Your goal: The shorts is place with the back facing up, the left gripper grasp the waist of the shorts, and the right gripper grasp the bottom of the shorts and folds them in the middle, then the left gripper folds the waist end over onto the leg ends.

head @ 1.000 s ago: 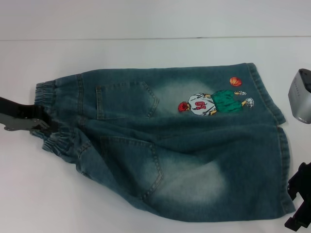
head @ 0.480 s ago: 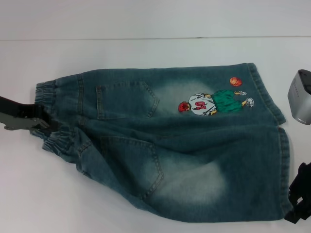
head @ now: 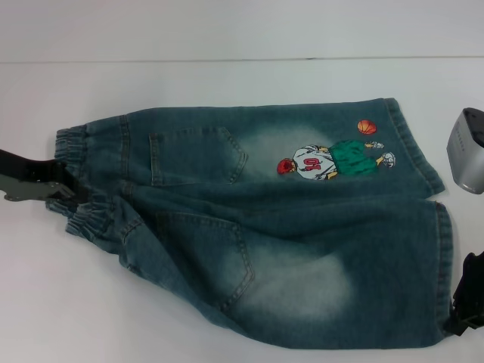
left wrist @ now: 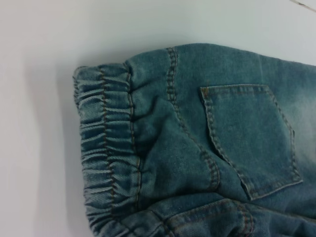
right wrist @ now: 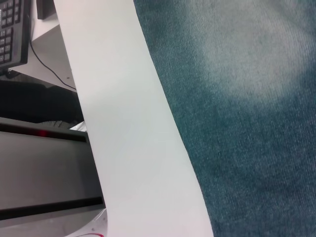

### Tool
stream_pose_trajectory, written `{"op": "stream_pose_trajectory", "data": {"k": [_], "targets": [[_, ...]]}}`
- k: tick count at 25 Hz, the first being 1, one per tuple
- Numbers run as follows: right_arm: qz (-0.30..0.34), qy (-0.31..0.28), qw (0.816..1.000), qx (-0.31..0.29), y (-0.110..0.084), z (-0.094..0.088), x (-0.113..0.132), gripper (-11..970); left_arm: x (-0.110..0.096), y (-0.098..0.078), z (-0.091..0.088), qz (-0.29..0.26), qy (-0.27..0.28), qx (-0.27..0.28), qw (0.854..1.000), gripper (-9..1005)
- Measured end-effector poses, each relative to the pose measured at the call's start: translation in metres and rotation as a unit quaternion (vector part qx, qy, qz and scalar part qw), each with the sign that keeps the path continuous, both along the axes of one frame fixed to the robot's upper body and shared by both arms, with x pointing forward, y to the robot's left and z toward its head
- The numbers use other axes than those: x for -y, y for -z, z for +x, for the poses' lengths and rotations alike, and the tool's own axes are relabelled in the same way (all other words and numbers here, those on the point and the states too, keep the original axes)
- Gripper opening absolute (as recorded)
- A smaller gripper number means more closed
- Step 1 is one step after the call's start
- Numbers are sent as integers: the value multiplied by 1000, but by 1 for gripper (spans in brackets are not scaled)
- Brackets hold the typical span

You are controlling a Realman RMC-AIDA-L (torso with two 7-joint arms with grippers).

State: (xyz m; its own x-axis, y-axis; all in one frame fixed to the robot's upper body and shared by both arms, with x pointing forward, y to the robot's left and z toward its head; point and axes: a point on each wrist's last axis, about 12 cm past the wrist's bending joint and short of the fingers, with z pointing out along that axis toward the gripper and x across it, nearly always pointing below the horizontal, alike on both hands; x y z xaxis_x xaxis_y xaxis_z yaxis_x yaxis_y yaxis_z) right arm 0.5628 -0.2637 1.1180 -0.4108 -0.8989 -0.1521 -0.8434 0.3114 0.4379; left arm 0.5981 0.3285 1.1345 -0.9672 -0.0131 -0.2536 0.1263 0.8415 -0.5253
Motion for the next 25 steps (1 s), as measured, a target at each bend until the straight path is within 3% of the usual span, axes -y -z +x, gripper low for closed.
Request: {"op": "stream_pose_trajectory", "data": {"k": [7, 13, 19, 25], "targets": [[19, 17, 1000, 5, -1, 1, 5, 12, -3, 1, -2, 0, -3, -3, 1000, 89], [101, 97, 989, 39, -3, 4, 30, 3, -14, 0, -4, -5, -23, 4, 1000, 95], [223, 209, 948, 92, -9, 3, 57, 2, -30, -7, -5, -21, -54, 26, 998, 100], [283, 311, 896, 140, -7, 6, 77, 3, -39, -14, 0, -53, -87, 68, 992, 106]]}}
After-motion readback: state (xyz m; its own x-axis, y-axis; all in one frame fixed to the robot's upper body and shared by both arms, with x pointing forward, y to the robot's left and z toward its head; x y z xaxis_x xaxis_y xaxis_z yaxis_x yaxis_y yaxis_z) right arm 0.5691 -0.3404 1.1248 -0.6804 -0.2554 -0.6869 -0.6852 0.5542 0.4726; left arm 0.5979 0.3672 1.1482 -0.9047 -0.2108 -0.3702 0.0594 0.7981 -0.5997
